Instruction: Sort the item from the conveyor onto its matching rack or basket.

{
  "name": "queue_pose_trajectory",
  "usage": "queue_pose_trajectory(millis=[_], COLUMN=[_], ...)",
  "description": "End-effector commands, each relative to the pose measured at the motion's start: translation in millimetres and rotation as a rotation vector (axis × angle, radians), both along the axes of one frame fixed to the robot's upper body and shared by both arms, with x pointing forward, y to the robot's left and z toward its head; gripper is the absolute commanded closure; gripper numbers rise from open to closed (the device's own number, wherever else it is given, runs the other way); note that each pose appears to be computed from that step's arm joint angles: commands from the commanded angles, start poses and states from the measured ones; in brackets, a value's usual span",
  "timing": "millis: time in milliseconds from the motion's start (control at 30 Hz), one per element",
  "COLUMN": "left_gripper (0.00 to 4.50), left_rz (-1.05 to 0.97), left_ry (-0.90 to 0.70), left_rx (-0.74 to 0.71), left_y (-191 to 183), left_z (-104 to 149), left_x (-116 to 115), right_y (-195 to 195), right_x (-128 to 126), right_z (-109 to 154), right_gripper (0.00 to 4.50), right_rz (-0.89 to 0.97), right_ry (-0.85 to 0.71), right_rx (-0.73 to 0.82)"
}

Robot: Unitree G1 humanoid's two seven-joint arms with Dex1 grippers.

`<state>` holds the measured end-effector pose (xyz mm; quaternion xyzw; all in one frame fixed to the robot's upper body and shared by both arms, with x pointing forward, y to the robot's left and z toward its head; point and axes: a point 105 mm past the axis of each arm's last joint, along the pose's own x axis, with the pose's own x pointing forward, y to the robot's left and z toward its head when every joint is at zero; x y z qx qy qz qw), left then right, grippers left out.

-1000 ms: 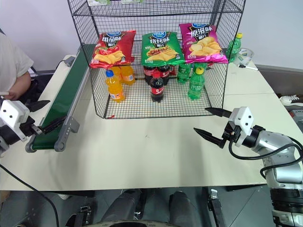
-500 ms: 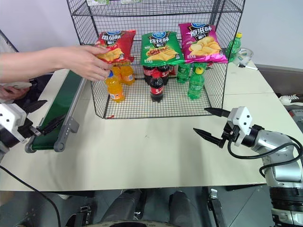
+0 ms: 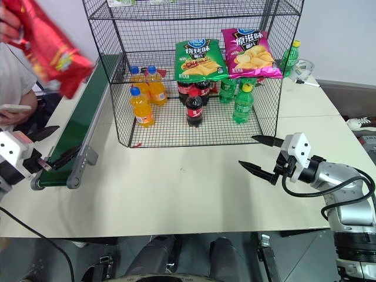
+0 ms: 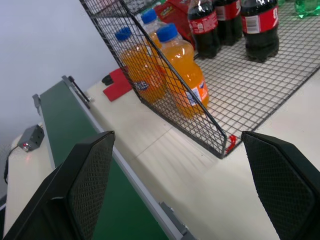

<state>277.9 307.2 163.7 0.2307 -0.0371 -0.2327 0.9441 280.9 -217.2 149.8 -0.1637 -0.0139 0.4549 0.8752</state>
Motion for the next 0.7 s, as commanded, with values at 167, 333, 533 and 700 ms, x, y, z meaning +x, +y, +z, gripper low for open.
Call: queue_pose_trajectory(millis=[167, 333, 533, 700], left_gripper=[0.29, 0.29, 0.29, 0.29], left_rz=[-0.007, -0.012, -0.014, -0.016], left_ry=[-0.05, -0.051, -0.038, -0.03], left_rx=[0.028, 0.033, 0.047, 0.032], left_y=[-2.1, -1.7, -1.1, -1.3], left_z=[9.9, 10.3, 4.2, 1.5], left_x=[-2.7, -4.8, -9.6, -11.1], right_y=[12.2, 11.2, 14.0, 14.2], right_x=[1.1, 1.6, -0.1, -2.1], right_z=[11.9, 12.2, 11.8, 12.2], right_gripper=[0.0, 0.0, 0.0, 0.0], right_rz=[0.04, 0.038, 0.059, 0.072], right_ry=[-0.052, -0.054, -0.04, -0.03], right_rx=[0.01, 0.006, 0.015, 0.015])
